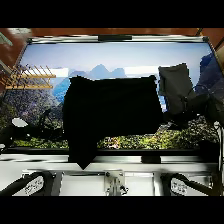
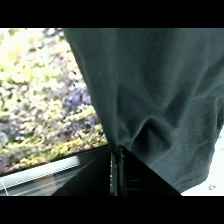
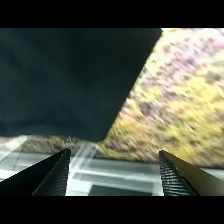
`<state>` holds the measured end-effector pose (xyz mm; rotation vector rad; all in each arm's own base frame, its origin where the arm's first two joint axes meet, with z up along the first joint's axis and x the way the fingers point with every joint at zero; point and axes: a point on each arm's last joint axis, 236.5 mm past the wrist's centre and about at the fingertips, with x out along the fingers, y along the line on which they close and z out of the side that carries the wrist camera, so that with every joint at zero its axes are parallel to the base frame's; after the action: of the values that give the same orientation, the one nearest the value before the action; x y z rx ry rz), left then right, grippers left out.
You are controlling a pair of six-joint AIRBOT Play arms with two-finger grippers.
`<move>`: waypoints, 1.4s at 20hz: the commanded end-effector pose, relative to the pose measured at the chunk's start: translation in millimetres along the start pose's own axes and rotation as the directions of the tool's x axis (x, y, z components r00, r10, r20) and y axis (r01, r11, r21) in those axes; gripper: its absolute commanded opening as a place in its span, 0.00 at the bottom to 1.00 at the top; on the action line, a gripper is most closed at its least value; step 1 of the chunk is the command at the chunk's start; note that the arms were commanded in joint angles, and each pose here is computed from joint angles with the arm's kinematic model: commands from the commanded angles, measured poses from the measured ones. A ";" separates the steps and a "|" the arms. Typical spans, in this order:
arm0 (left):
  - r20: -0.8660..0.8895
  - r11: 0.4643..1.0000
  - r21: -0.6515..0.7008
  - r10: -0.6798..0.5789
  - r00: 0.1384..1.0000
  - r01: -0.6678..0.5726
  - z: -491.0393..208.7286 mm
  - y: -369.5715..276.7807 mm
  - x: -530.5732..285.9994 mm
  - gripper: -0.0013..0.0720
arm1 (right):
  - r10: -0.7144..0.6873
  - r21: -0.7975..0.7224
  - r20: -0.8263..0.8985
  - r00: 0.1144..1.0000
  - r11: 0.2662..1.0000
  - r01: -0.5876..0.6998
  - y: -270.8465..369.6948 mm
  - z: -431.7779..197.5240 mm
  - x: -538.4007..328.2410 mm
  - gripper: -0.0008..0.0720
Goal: Fold the shirts.
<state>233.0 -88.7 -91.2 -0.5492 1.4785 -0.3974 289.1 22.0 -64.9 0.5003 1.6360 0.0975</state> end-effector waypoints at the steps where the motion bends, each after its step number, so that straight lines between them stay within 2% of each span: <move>1: 0.007 1.000 0.022 -0.003 1.000 0.003 4.6 -3.1 -3.8 0.06 | -0.001 0.032 -0.020 1.000 0.999 0.002 0.0 3.8 25.5 0.92; 2: 0.019 1.000 0.030 -0.001 1.000 0.001 9.7 -4.5 -6.8 0.06 | 0.007 0.050 -0.023 1.000 0.999 -0.006 -0.2 6.7 31.4 0.88; 4: 0.047 0.999 0.049 0.001 0.999 -0.003 21.4 -8.3 -13.8 0.06 | 0.011 0.086 0.001 1.000 0.996 -0.011 -1.9 16.5 38.5 0.64; 5: 0.064 0.998 0.063 -0.004 0.998 0.000 28.2 -11.9 -17.9 0.06 | 0.015 0.108 0.019 1.000 0.994 -0.017 -1.5 21.7 40.0 0.58; 6: 0.082 0.997 0.071 -0.010 0.997 0.004 35.1 -15.6 -22.2 0.06 | 0.034 0.120 0.034 0.999 0.992 -0.037 2.8 25.4 40.1 0.47; 8: 0.126 0.996 0.091 -0.025 0.992 0.014 51.9 -25.5 -33.5 0.06 | 0.089 0.133 0.046 0.995 0.987 -0.094 16.1 28.1 38.6 0.14; 9: 0.150 0.994 0.105 -0.035 0.988 0.019 61.3 -31.8 -40.8 0.06 | 0.115 0.119 0.047 0.992 0.986 -0.120 22.5 28.4 37.6 0.10; 12: 0.189 0.986 0.163 -0.060 0.980 0.029 81.2 -51.9 -64.9 0.06 | 0.136 0.063 0.052 0.989 0.988 -0.139 32.0 33.4 25.4 0.09; 14: 0.226 0.978 0.208 -0.067 0.972 0.019 95.3 -65.0 -84.2 0.06 | 0.139 -0.011 0.103 0.985 0.990 -0.138 41.2 45.6 1.5 0.09; 19: 0.329 0.958 0.286 -0.076 0.941 -0.022 125.7 -89.4 -124.7 0.05 | 0.144 -0.079 0.194 0.970 0.988 -0.131 55.4 52.9 -37.1 0.09; 21: 0.432 0.933 0.351 -0.091 0.897 -0.074 144.3 -115.3 -166.2 0.05 | 0.185 -0.209 0.283 0.941 0.970 -0.128 75.8 58.7 -73.4 0.09; 23: 0.627 0.882 0.436 -0.158 0.763 -0.176 166.2 -170.6 -250.3 0.05 | 0.201 -0.323 0.505 0.839 0.946 -0.032 100.3 76.9 -155.0 0.09; 24: 0.736 0.846 0.465 -0.207 0.644 -0.261 169.6 -206.6 -309.3 0.05 | 0.225 -0.379 0.626 0.747 0.925 0.039 116.6 81.0 -207.8 0.09; 26: 0.862 0.775 0.479 -0.327 0.387 -0.413 146.0 -276.9 -420.6 0.05 | 0.307 -0.430 0.834 0.458 0.882 0.191 156.1 63.7 -335.2 0.09; 28: 0.881 0.737 0.455 -0.453 0.134 -0.499 88.9 -338.4 -514.3 0.05 | 0.395 -0.401 0.915 0.081 0.869 0.290 188.1 9.6 -461.8 0.09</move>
<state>383.4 -63.7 369.3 -0.1030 0.2666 -0.4307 410.3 25.9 255.9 0.2116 0.5740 0.2451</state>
